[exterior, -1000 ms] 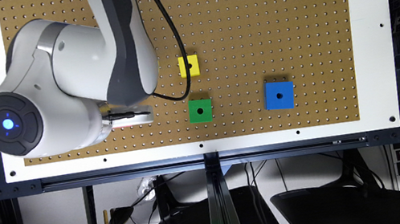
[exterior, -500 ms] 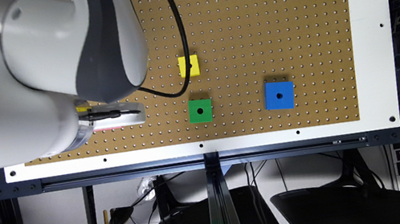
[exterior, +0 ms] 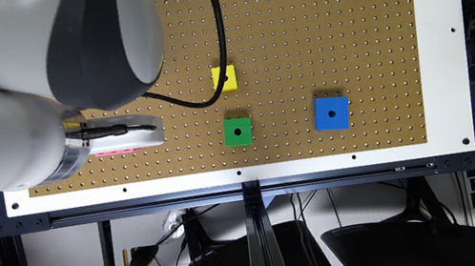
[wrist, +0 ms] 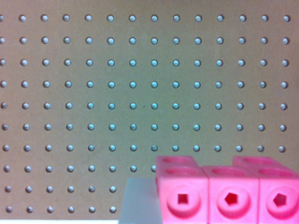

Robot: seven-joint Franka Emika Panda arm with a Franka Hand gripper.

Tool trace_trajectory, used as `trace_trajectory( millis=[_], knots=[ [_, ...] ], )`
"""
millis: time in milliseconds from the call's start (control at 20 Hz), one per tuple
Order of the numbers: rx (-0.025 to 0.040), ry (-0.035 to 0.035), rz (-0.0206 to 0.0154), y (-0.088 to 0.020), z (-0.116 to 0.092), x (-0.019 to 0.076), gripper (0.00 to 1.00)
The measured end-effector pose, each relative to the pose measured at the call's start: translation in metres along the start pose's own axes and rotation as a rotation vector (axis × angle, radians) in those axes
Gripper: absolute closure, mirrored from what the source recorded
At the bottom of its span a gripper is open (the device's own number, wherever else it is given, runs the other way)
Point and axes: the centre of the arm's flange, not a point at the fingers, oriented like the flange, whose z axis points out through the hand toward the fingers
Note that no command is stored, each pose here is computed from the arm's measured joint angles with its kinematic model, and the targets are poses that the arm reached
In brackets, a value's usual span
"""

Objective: Pick up pink block.

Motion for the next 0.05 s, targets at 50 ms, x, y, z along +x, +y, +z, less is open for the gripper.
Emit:
trace_trajectory(
  millis=[50],
  knots=[
    [0.0002, 0.0011, -0.0001, 0.0002, -0.0038, -0.0006, 1.0]
  ],
)
